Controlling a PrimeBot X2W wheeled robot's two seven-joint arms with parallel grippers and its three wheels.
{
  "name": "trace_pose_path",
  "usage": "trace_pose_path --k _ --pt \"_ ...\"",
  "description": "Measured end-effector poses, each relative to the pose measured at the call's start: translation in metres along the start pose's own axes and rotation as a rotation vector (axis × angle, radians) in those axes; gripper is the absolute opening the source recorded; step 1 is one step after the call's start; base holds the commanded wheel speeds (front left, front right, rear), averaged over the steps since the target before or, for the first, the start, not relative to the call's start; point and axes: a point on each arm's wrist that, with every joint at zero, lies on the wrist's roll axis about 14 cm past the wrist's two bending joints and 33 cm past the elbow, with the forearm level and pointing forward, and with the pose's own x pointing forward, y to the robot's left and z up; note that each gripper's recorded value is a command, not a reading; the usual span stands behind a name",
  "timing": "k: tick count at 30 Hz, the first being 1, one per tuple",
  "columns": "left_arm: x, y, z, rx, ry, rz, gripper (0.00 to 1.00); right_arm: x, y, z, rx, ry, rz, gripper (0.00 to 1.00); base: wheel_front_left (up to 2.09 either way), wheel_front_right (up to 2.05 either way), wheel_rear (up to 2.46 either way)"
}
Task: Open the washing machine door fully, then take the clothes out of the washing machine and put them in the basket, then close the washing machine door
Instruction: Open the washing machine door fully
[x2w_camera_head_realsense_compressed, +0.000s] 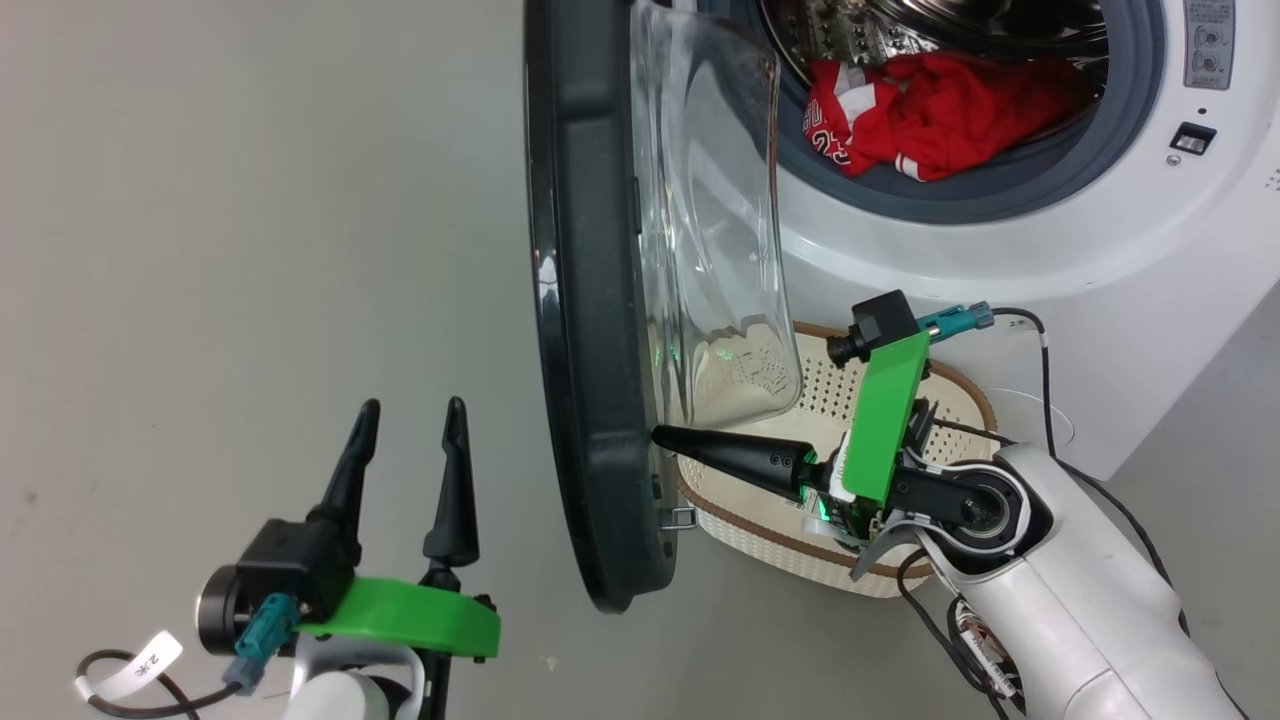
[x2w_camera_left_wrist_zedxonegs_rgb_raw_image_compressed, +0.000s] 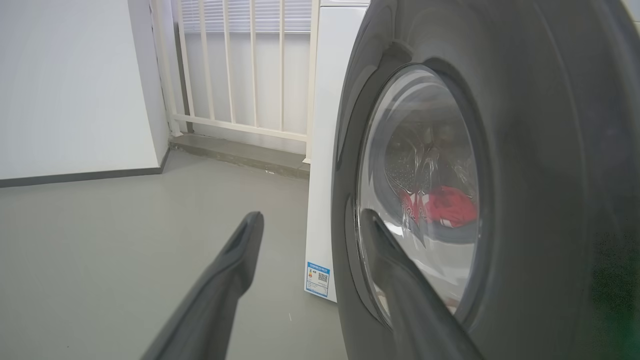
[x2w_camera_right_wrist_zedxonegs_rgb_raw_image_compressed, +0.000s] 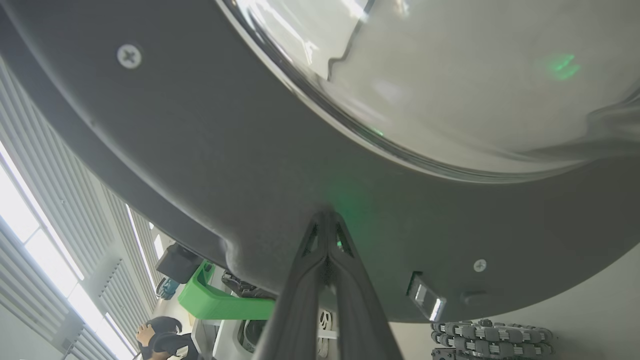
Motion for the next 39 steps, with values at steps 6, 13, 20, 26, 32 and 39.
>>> trace_pose_path --k 6,13,20,26,32,39 --pt "0.000 -0.001 -0.001 -0.006 0.004 -0.001 1.00 0.000 -0.003 -0.001 -0.004 0.004 -0.010 0.00 0.00 0.00 0.00" --pt "0.000 -0.003 -0.001 -0.016 0.004 -0.008 1.00 -0.007 -0.002 0.012 -0.141 -0.070 -0.065 0.00 0.00 0.00 0.00" --pt "-0.003 -0.005 -0.002 -0.031 0.005 -0.015 1.00 -0.018 0.009 0.030 -0.313 -0.193 -0.104 0.36 0.00 0.00 0.00" --pt "-0.007 -0.006 0.001 -0.041 -0.005 -0.018 1.00 -0.036 0.007 0.042 -0.483 -0.343 -0.173 1.00 0.00 0.00 0.00" --pt "-0.007 -0.007 0.006 -0.043 -0.019 -0.020 1.00 -0.055 0.016 0.054 -0.673 -0.497 -0.229 1.00 0.00 0.00 0.00" --pt "-0.010 -0.009 0.008 -0.043 -0.029 -0.024 1.00 -0.083 0.017 0.061 -0.839 -0.676 -0.324 1.00 0.00 0.00 0.00"
